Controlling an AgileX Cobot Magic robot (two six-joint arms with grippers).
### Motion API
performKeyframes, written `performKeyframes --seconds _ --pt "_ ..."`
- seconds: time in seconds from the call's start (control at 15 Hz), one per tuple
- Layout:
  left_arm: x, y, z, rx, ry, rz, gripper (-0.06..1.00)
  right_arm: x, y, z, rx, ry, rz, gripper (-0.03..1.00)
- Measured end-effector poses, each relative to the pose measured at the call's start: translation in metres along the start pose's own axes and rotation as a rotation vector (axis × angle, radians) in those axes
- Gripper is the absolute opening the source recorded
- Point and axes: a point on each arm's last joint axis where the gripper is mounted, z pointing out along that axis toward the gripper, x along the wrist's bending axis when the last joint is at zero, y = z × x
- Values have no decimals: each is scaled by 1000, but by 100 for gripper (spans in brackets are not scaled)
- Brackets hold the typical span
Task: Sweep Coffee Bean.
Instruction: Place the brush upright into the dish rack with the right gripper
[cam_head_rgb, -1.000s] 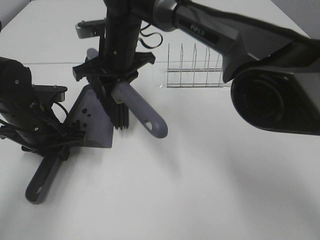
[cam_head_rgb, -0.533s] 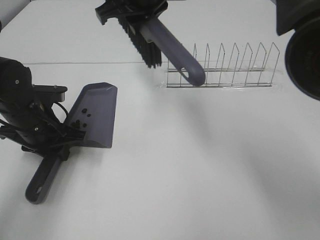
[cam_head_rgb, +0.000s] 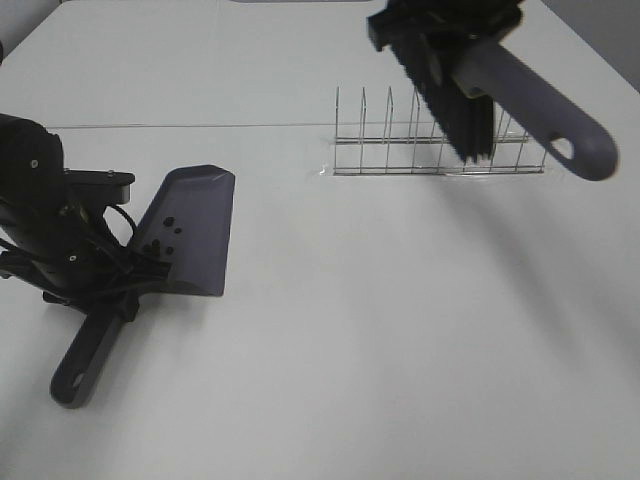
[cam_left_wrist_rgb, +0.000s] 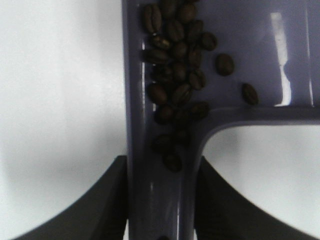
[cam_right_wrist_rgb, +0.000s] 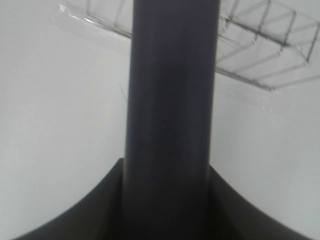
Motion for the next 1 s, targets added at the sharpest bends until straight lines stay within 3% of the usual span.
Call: performKeyframes --seconds 0.13,0.27,0.47,1.0 --pt "0 0 0 0 0 0 36 -39 -28 9 98 -23 99 35" --pt "0 0 0 -1 0 0 36 -55 -51 20 185 -31 144 35" --pt "0 0 0 -1 0 0 36 -59 -69 62 282 -47 216 35" --pt "0 1 -19 -22 -6 0 36 -58 -63 103 298 -73 194 35"
